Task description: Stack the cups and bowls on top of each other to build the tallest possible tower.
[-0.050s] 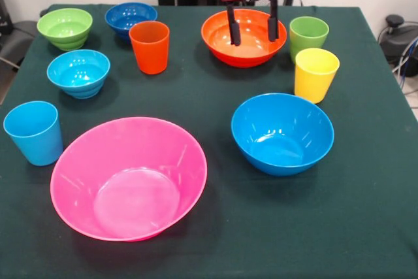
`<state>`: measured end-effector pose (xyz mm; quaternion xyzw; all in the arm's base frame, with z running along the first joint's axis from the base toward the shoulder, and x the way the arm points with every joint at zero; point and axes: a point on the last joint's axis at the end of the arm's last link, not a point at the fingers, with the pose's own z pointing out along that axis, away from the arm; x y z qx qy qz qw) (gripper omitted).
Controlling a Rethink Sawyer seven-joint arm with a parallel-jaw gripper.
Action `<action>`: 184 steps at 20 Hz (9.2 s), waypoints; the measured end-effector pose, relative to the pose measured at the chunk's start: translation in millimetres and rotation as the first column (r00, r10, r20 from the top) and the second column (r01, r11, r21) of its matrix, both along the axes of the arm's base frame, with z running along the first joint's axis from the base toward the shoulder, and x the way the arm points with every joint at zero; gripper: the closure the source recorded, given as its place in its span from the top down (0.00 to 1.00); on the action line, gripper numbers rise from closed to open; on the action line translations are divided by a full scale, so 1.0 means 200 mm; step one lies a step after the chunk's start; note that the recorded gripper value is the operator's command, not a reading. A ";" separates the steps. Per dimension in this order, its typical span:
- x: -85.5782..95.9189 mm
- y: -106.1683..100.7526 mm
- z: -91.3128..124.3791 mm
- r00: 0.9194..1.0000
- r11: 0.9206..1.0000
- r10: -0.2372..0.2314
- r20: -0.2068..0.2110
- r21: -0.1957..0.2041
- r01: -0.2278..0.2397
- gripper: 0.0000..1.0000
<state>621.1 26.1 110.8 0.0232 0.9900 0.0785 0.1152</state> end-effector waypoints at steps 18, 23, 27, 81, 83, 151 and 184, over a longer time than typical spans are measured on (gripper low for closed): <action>-0.13 -0.21 -0.08 0.998 0.996 0.057 -0.004 -0.066 -0.057 1.00; -0.22 -0.22 -0.11 0.996 0.993 0.089 0.015 -0.074 -0.088 1.00; -0.29 -0.17 -0.14 0.990 0.988 0.131 0.049 -0.092 -0.126 1.00; -0.72 -0.12 -0.23 0.966 0.980 0.158 0.207 -0.151 -0.128 1.00; -0.73 -0.17 -0.23 0.970 0.980 0.146 0.197 -0.162 -0.115 1.00; -0.73 -0.57 -0.53 0.978 0.939 0.169 0.125 -0.322 -0.121 1.00; -0.68 -0.39 -0.32 0.974 0.938 0.149 0.171 -0.337 -0.084 1.00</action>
